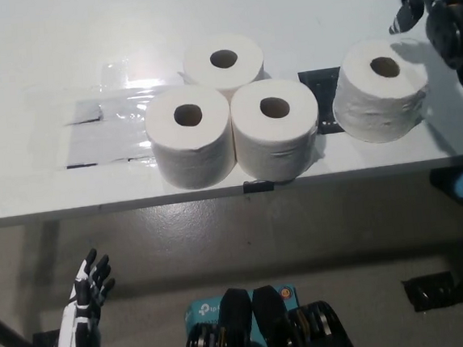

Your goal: A few rolls of toilet paper are kept infront of the robot and the robot uses its right hand to lift one of the rolls and and places it on top of the other rolls to stack it.

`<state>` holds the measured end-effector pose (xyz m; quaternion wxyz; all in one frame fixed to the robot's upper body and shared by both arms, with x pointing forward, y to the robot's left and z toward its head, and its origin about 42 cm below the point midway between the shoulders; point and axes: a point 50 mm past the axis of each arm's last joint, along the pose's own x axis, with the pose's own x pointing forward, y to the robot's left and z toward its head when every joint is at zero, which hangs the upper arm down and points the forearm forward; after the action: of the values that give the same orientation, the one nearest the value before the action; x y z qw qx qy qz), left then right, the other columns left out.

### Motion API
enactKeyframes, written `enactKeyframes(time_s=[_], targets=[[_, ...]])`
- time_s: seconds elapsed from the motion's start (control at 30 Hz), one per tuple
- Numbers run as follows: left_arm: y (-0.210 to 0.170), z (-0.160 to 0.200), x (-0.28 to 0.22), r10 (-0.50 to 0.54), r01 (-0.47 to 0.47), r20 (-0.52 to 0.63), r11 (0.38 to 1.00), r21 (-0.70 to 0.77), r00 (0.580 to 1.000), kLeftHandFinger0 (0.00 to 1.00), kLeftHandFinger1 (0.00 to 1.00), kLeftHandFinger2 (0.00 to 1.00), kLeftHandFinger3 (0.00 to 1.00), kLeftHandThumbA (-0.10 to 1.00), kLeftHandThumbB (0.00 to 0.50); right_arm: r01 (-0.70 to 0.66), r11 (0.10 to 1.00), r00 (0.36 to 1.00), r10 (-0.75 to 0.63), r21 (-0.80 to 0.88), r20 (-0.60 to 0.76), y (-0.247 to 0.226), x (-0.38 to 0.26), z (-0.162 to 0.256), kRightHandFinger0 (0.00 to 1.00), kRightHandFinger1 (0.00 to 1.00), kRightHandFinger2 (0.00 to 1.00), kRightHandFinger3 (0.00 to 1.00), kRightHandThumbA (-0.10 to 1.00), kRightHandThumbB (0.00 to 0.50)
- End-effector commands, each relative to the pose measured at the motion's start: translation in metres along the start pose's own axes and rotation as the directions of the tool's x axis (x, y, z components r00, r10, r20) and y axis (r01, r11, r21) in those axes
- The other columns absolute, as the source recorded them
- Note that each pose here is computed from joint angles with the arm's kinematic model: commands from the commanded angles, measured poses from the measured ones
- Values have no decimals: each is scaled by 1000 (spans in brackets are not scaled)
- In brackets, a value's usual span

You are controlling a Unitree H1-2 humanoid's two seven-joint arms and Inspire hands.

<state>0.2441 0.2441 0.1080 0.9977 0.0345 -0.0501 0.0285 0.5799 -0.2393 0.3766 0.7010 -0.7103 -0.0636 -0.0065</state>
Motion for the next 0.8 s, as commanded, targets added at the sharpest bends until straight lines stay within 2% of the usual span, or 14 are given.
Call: enactKeyframes(time_s=[0.0,0.1,0.13,0.2,0.3,0.37,0.4,0.43,0.47,0.5,0.53,0.57,0.67,0.77], targets=[[4,7,2,18,-19,52,1000,10,998,1000,1000,1000,1000,1000,229,204,973,978,-208,105,33,-38,-4,-6,0,73,279,178,1000,6],[4,6,2,13,-13,52,1000,9,999,1000,1000,1000,1000,1000,221,208,968,976,-215,144,37,-37,-6,-6,0,162,438,206,1000,8],[4,7,2,8,-8,53,1000,9,999,1000,1000,1000,1000,1000,229,204,965,976,-214,164,44,-35,-7,-8,0,161,441,185,995,19],[3,7,3,9,-9,54,1000,10,999,1000,1000,1000,1000,1000,229,180,966,981,-191,185,43,-28,-6,-8,0,74,353,158,992,36],[3,8,2,11,-12,52,1000,12,999,1000,1000,1000,1000,1000,253,135,967,988,-148,217,47,-19,-4,-9,0,145,471,268,949,50],[4,9,4,8,-9,58,1000,18,998,1000,1000,1000,1000,1000,244,126,967,989,-141,222,51,-20,-1,-12,23,229,552,344,913,102],[4,9,4,8,-9,59,1000,17,998,1000,1000,1000,1000,1000,227,106,971,992,-120,215,49,-22,0,-12,185,340,578,471,899,156],[4,9,4,8,-8,53,1000,9,999,1000,1000,1000,1000,1000,240,-10,982,999,1,188,48,-29,0,-13,295,469,731,727,925,231],[4,9,4,8,-9,52,1000,8,999,1000,1000,1000,1000,1000,244,-21,982,999,12,186,48,-30,0,-13,256,369,564,823,952,242],[4,9,4,11,-12,52,1000,12,999,1000,1000,1000,1000,1000,246,-60,984,997,52,170,49,-33,0,-12,606,782,937,1000,957,315],[4,10,4,14,-15,54,1000,18,998,1000,1000,1000,1000,1000,235,-114,978,993,109,177,35,-35,2,-10,1000,1000,1000,1000,900,377],[4,10,4,14,-15,56,1000,20,998,1000,1000,1000,1000,1000,237,-140,971,990,136,192,31,-34,2,-11,1000,1000,1000,1000,862,418],[2,9,3,9,-11,54,1000,21,998,1000,1000,1000,1000,1000,242,-203,952,979,206,229,10,-29,4,-14,1000,1000,1000,1000,798,470],[3,8,3,10,-11,53,1000,23,999,1000,1000,1000,1000,1000,254,-281,934,957,288,219,-3,-23,8,-16,1000,1000,1000,1000,831,467]])
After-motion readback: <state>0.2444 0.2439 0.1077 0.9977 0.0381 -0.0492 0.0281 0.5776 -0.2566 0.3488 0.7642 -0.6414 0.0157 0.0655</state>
